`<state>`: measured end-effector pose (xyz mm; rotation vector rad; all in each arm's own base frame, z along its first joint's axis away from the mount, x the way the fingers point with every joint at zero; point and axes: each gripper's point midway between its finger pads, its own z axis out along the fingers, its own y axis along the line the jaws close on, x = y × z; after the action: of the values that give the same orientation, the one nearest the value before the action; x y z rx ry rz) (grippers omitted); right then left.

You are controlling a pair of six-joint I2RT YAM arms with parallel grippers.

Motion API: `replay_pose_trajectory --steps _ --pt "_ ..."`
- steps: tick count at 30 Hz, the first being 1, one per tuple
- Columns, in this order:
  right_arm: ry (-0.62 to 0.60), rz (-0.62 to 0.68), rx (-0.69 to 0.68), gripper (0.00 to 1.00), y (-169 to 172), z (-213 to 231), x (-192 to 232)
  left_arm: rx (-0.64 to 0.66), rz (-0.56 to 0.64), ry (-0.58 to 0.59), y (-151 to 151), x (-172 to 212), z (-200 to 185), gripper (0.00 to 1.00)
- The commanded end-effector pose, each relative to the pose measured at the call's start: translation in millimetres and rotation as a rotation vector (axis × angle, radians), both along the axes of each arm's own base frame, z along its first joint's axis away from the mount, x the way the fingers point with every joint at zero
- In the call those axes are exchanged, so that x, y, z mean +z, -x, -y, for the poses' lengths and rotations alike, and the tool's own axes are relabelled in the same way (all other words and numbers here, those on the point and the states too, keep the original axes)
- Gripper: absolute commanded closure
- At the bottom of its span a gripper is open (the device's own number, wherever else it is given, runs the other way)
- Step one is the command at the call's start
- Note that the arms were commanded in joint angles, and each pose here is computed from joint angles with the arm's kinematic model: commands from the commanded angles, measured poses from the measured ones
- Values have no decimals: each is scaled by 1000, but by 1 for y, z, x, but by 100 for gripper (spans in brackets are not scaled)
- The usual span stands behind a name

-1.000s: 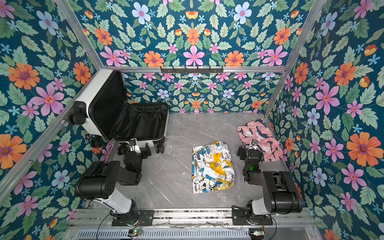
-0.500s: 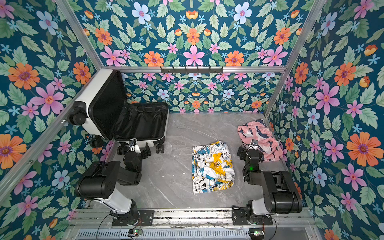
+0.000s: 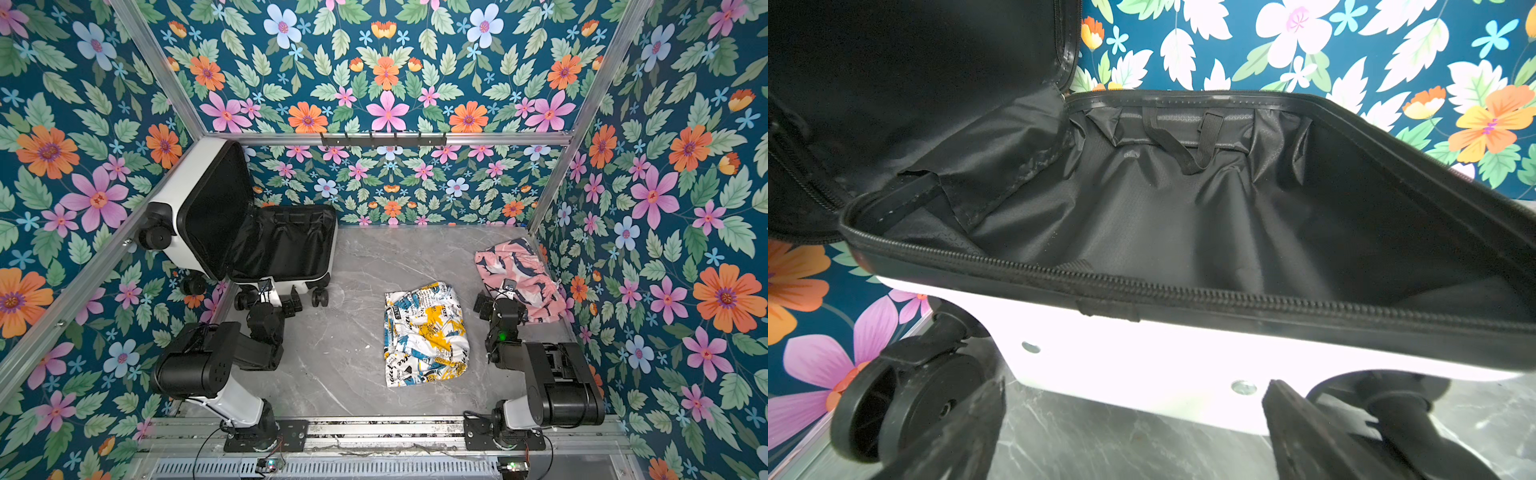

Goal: Pack the luggage
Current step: 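Raise both grippers from rest toward the printed garment, then grasp the white-yellow printed garment with both grippers from either side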

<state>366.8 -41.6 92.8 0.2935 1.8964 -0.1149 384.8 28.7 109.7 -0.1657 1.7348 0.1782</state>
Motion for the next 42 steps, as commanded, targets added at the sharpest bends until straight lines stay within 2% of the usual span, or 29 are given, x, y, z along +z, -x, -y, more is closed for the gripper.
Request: replay_pose_trajectory --steps 1,9,12,14,17,19,23,26,28,30,32,34,35,37,40,42 --pt "-4 31 3 1 -2 -1 6 -10 19 6 -1 5 -1 0" --pt "-4 32 2 1 -2 -1 7 -9 23 4 -1 6 -1 0" --pt "-15 43 -17 1 2 2 11 102 39 24 6 18 -19 0" --pt "-3 80 -2 1 4 0 23 101 33 22 11 25 -19 0" --pt "-2 25 -84 1 16 13 37 68 58 41 18 40 -13 0" --pt "3 36 -124 1 27 20 52 94 81 68 24 52 -17 0" --pt "-84 26 -161 1 57 19 83 159 31 147 26 80 -24 0" --pt "-233 -27 -281 1 92 26 102 200 -60 250 24 100 -24 0" --pt "-340 -83 -287 1 112 17 113 153 -126 334 20 110 -11 0" --pt "-427 -148 -116 1 114 -17 124 79 -177 442 15 118 7 0" --pt "-517 -230 -22 1 118 -41 127 -29 -239 580 9 119 35 0" --pt "-614 -299 -74 1 128 -45 121 -136 -282 715 5 115 61 0" --pt "-657 -305 -66 1 128 -51 121 -199 -296 784 4 115 77 3" --pt "-735 -321 45 1 124 -73 127 -263 -317 869 7 110 103 11" --pt "-845 -451 153 24 118 -102 120 -303 -415 842 26 98 152 14" --pt "-901 -563 206 33 118 -118 109 -350 -517 857 50 77 194 15"
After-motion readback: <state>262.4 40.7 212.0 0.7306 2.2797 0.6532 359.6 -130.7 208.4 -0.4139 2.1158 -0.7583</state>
